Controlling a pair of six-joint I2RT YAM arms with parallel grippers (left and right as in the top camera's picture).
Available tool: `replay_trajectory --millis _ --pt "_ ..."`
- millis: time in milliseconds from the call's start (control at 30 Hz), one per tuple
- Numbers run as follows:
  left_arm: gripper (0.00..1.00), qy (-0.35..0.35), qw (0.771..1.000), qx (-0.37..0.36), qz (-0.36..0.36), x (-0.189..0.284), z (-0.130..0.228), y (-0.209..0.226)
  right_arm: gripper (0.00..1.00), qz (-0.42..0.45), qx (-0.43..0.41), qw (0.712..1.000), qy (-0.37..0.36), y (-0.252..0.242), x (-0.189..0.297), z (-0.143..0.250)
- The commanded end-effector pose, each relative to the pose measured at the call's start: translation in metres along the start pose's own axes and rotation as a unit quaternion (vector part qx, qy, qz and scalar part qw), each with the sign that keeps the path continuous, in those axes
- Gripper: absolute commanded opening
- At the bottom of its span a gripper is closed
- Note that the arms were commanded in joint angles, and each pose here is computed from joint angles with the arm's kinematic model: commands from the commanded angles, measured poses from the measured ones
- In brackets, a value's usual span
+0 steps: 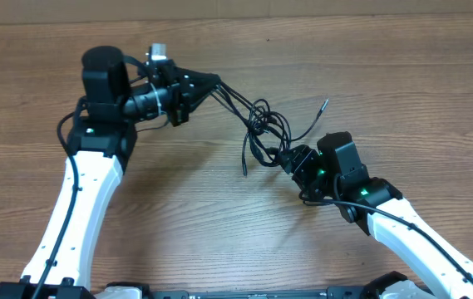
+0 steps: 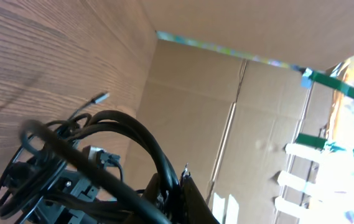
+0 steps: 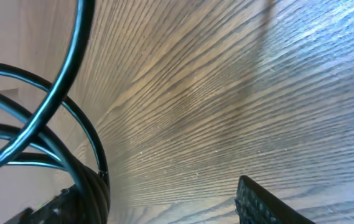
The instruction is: Untangle cables
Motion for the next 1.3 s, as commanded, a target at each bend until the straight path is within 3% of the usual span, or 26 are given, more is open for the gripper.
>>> replay_trajectory --millis 0,200,367,533,700,733,833,1033,1100,1267 --pt "0.04 -0.044 0.998 -0.023 0.041 0.031 -0.011 -0.032 0.63 0.137 -0.009 0.99 -0.029 -0.06 -0.01 0.002" --pt "0.04 -0.09 0.993 0.078 -0.008 0.036 -0.021 -0.006 0.64 0.133 0.004 0.991 -0.015 -0.059 -0.011 0.005" --pt "0.04 -0.163 0.969 0.144 -0.115 0.038 -0.023 0.038 0.65 0.096 0.039 0.994 0.018 -0.049 -0.013 0.01" --pt "0.04 -0.227 0.938 0.04 -0.259 0.042 -0.021 0.072 0.65 0.084 0.052 0.995 0.03 -0.046 -0.013 0.012" --pt "0.06 -0.164 0.913 -0.15 -0.342 0.024 -0.007 0.083 0.65 0.022 0.111 0.992 0.063 -0.03 -0.015 0.016" --pt "0.12 -0.148 0.909 -0.177 -0.348 0.019 -0.004 0.084 0.65 0.02 0.112 0.992 0.062 -0.029 -0.015 0.016" --pt "0.39 -0.109 0.894 -0.224 -0.372 0.008 0.004 0.092 0.79 0.016 0.113 0.992 0.059 -0.028 -0.015 0.015" --pt "0.87 -0.112 0.853 -0.187 -0.474 0.005 0.008 0.126 0.84 0.016 0.113 0.992 0.059 -0.028 -0.015 0.015" --pt "0.92 -0.118 0.846 -0.15 -0.498 0.005 0.007 0.137 0.85 0.019 0.113 0.992 0.056 -0.028 -0.015 0.014" --pt "0.91 -0.117 0.833 -0.062 -0.537 0.003 0.005 0.164 0.86 0.02 0.114 0.992 0.053 -0.029 -0.015 0.014"
Point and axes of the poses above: each gripper's point midway between its finger pads, its own x axis back along the fingers, its own y axis along the line the jaws close on, z = x × y, the point moved 7 cm from there along x, back along the fingers, and after that the axes turned 2 degrees about x, right-handed, at the moved point
